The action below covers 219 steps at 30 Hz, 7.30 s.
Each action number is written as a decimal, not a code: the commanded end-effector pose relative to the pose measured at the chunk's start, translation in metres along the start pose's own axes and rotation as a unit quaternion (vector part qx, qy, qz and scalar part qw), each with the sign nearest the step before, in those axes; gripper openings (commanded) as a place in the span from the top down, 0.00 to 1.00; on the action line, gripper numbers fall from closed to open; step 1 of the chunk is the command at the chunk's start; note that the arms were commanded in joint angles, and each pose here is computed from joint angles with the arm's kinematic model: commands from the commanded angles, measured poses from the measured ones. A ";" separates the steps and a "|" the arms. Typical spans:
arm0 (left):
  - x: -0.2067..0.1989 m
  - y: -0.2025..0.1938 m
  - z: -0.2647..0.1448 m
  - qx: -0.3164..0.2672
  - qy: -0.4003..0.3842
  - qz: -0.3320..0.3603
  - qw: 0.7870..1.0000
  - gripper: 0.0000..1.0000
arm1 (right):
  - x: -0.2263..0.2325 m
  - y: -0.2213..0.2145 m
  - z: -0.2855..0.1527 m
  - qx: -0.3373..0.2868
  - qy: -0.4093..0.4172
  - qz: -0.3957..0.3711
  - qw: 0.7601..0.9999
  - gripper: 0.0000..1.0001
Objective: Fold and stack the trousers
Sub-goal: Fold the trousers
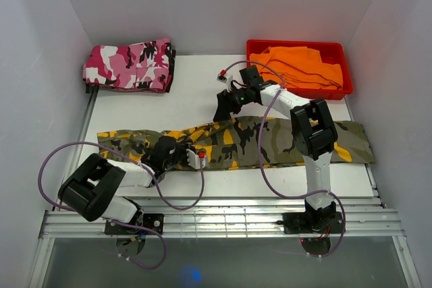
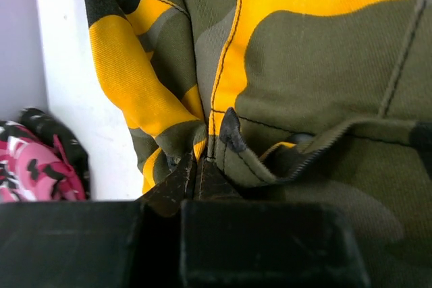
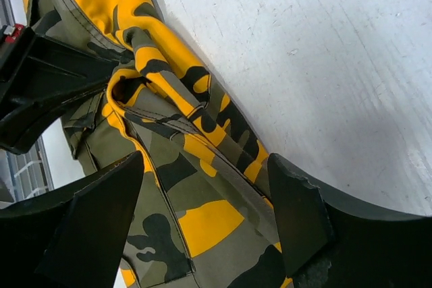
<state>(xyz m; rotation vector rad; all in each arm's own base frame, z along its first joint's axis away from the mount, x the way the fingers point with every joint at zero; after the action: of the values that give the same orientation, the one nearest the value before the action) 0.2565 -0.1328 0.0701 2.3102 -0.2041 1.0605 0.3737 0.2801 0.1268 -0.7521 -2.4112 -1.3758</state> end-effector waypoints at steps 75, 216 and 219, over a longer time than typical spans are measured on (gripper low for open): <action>0.093 0.012 0.025 0.212 -0.013 -0.618 0.756 0.46 | 0.024 -0.127 0.064 0.102 -0.032 0.027 0.994 0.85; 0.111 -0.141 -0.150 0.239 0.033 -0.709 0.663 0.40 | -0.006 -0.192 -0.083 0.294 -0.186 0.032 0.937 0.23; 0.134 -0.132 -0.185 0.214 0.064 -0.699 0.680 0.19 | -0.010 -0.191 -0.085 0.306 -0.191 0.024 0.932 0.34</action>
<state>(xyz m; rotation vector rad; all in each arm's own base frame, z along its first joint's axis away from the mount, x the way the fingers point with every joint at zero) 0.2790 0.0841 0.1447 1.8386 1.9095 0.2043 0.2923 0.1621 0.0809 -0.9343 -2.8025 -0.8302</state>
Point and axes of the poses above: each gripper's point midway between its finger pads, its own z axis out along the fingers, its own x axis along the line the jaws close on, y = z × x, the point moved 7 cm from there along -z, back along the fingers, and after that the axes turned 2 degrees about -z, right-handed, at the moved point
